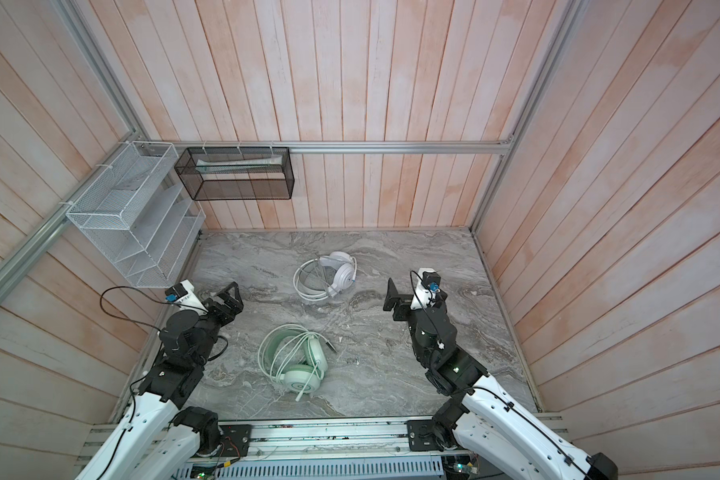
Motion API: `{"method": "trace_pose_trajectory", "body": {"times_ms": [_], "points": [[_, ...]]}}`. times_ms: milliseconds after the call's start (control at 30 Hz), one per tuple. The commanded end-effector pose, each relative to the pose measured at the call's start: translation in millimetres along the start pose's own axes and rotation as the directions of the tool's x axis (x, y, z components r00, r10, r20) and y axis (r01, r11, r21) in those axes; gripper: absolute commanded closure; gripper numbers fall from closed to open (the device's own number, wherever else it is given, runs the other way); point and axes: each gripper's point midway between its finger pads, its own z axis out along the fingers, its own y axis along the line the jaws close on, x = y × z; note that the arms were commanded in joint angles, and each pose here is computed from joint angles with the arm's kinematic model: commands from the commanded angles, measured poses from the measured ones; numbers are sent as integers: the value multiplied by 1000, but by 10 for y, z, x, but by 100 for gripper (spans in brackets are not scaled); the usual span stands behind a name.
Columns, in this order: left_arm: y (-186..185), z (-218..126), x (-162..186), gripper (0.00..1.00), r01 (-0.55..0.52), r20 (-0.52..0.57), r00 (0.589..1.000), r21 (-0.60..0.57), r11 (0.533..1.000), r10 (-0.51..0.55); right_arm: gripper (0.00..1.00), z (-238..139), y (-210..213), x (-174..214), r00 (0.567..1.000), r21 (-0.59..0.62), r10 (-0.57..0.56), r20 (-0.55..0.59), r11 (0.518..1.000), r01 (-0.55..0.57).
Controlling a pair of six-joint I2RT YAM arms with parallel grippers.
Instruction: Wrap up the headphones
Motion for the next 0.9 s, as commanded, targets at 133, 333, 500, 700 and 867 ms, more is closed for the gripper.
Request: {"method": "trace_pose_trajectory", "body": {"times_ms": [133, 333, 500, 700, 867], "points": [[370, 462, 9, 1, -264, 50, 961, -140, 954, 273, 1, 162, -981, 283, 995, 410, 94, 39, 906, -102], [447, 734, 269, 1, -426, 52, 900, -110, 898, 433, 1, 227, -1183, 405, 994, 428, 98, 53, 897, -112], [508, 879, 554, 1, -483, 33, 873, -67, 873, 486, 1, 299, -1171, 551, 997, 422, 74, 10, 904, -71], [640, 914, 703, 1, -459, 65, 885, -41, 887, 461, 2, 385, -1211, 575, 999, 430, 52, 8, 902, -50], [740, 1001, 697, 1, -434, 48, 898, -67, 899, 437, 1, 558, -1396, 634, 999, 484, 33, 16, 874, -37]]}}
